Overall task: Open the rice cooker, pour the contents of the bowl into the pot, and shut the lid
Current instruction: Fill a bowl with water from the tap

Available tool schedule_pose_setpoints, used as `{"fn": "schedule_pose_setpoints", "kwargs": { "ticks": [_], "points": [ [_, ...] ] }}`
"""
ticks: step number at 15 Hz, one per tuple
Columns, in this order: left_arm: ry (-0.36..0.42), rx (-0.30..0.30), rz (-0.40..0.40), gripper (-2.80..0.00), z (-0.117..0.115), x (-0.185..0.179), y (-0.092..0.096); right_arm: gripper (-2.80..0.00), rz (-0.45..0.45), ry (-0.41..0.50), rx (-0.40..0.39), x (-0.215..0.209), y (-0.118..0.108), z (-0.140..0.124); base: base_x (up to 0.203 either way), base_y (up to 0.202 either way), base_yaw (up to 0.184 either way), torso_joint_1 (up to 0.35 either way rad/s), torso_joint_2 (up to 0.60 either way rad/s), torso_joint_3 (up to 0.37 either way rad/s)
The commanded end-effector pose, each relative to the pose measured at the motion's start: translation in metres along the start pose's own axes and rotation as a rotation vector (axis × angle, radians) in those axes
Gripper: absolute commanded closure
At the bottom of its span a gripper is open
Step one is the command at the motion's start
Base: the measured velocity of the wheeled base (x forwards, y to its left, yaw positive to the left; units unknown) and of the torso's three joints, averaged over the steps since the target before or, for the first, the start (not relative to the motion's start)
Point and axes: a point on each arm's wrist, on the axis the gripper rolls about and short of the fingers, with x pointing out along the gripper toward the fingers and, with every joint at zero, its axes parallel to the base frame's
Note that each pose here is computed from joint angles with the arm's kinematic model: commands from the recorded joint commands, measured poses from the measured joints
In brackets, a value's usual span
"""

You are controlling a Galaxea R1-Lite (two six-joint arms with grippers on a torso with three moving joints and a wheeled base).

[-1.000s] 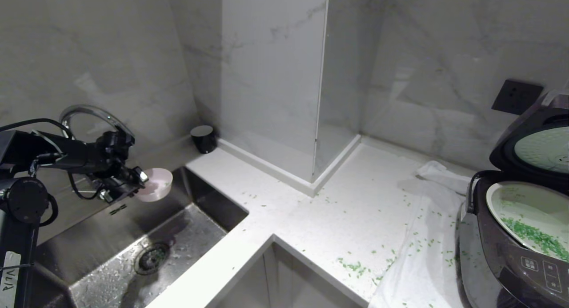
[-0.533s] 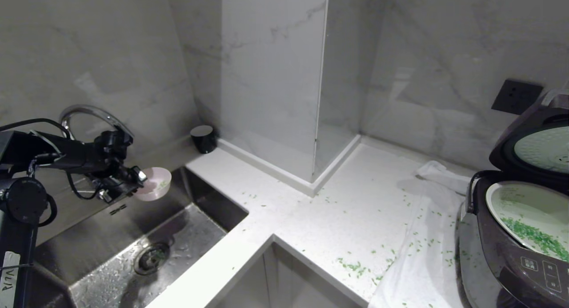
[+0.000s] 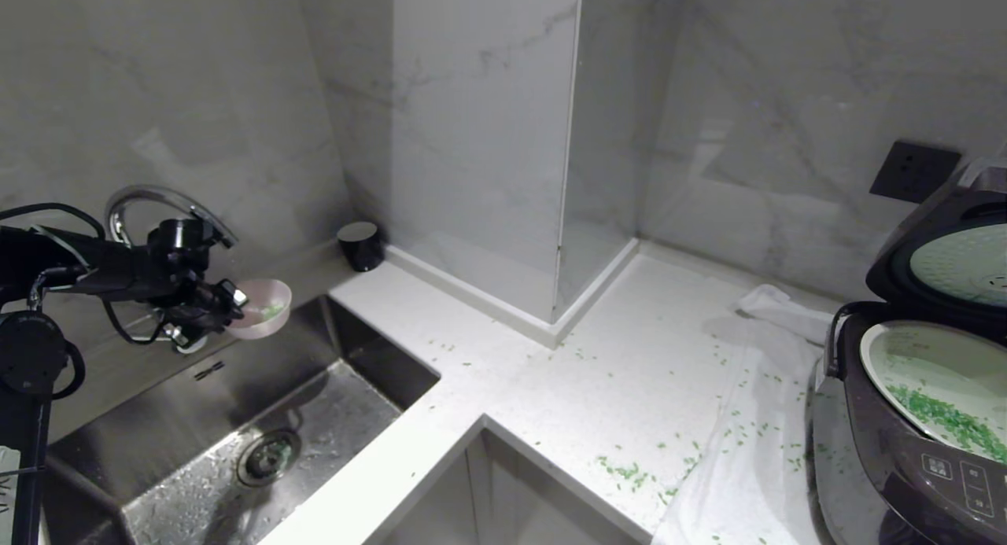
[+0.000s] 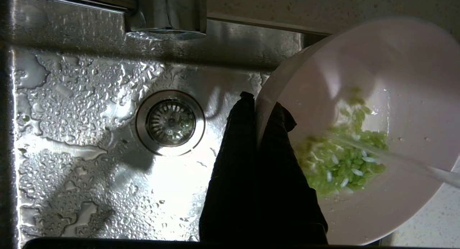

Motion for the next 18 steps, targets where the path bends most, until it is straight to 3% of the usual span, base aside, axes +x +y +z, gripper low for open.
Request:
{"fn": "schedule_pose_setpoints", "kwargs": {
  "ticks": [1,10,13,16,18],
  "points": [
    [0.015,0.002,0.011,0.00,-0.004,0.000,0.002,0.00,0.001,0.003,-0.002,0.000,0.000,-0.001,0.000,0.000,0.000,0.000,0.00,0.000],
    [0.017,0.007,0.009,0.00,-0.004,-0.002,0.002,0.00,0.001,0.002,-0.002,0.000,0.000,0.000,0.000,0.000,0.000,0.000,0.00,0.000],
    [0.054,0.016,0.032,0.00,-0.016,0.005,0.005,0.00,0.001,0.002,-0.002,0.000,0.000,0.000,0.000,0.000,0.000,0.000,0.00,0.000],
    [0.018,0.006,0.009,0.00,-0.005,-0.001,0.002,0.00,0.001,0.002,-0.001,0.000,0.000,0.000,0.000,0.000,0.000,0.000,0.00,0.000],
    [0.041,0.012,0.023,0.00,-0.011,0.001,0.004,0.00,0.001,0.003,-0.002,0.000,0.000,0.000,0.000,0.000,0.000,0.000,0.00,0.000]
  ]
}}
